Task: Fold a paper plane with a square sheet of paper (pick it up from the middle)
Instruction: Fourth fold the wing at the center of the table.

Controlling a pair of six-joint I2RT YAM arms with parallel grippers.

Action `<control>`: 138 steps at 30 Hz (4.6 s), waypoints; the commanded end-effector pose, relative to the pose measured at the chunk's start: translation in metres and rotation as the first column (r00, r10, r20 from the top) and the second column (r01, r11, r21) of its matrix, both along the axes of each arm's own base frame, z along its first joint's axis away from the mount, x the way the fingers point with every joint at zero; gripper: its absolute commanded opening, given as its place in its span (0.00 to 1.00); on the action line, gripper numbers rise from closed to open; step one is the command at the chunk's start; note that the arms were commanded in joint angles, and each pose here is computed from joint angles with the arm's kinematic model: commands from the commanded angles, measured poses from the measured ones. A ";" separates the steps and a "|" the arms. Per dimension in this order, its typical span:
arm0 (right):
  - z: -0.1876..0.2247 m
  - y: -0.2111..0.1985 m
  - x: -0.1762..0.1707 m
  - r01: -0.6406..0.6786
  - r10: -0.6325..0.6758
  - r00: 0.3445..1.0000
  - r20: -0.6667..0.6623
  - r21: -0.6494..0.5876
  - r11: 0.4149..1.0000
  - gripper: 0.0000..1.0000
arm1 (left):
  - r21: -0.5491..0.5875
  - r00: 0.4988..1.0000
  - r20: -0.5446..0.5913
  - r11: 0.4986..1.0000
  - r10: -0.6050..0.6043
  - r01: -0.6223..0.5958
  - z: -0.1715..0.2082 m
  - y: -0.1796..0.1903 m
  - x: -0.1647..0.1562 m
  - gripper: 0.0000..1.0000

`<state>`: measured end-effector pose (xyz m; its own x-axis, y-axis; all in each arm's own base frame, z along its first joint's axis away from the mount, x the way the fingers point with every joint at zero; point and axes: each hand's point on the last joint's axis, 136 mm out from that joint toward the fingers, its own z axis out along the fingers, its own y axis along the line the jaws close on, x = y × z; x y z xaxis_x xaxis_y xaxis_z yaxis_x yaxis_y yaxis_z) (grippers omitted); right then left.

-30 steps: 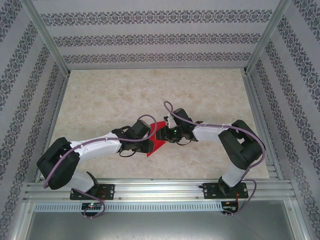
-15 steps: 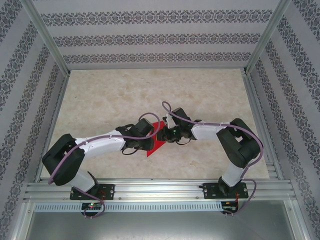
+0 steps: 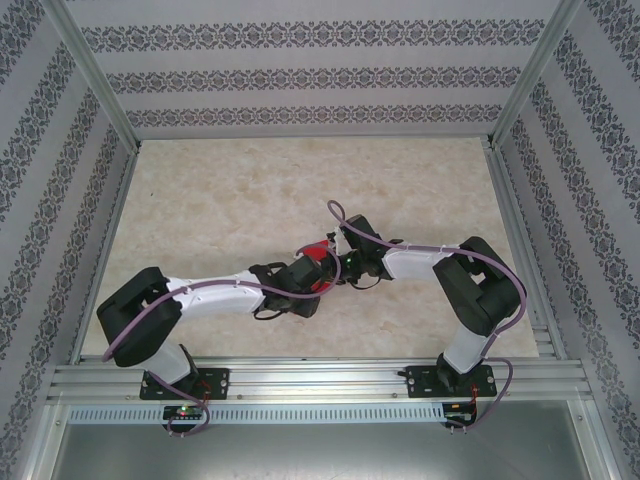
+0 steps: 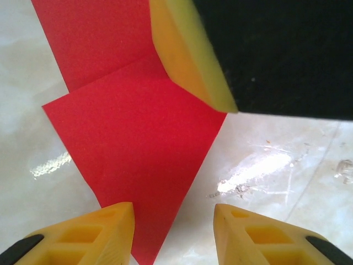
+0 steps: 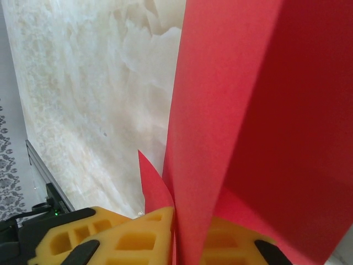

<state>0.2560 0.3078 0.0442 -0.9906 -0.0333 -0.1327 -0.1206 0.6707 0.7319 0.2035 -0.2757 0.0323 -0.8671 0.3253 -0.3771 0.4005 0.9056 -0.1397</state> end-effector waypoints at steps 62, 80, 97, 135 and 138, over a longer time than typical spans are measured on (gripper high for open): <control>0.010 -0.008 0.016 0.120 -0.120 0.992 -0.026 0.004 0.993 0.14 | 0.157 0.987 0.160 0.986 0.036 -0.061 -0.014 0.015 0.012 0.11; 0.058 -0.056 0.020 0.205 -0.206 0.970 0.132 0.020 0.979 0.41 | -0.199 0.994 0.046 0.976 0.103 -0.092 -0.001 0.007 0.008 0.05; 0.060 -0.002 -0.006 0.045 -0.061 0.987 0.146 0.111 0.993 0.25 | -0.443 0.981 -0.134 0.877 0.141 -0.186 0.001 0.019 0.007 0.06; 0.004 0.055 0.021 0.002 -0.006 0.999 0.044 0.089 0.996 0.19 | -0.470 0.936 -0.298 0.825 0.188 -0.315 -0.020 0.047 0.000 0.15; 0.002 0.055 0.023 0.006 -0.010 0.999 0.044 0.087 0.996 0.19 | -0.466 0.939 -0.294 0.831 0.178 -0.304 -0.019 0.048 -0.002 0.16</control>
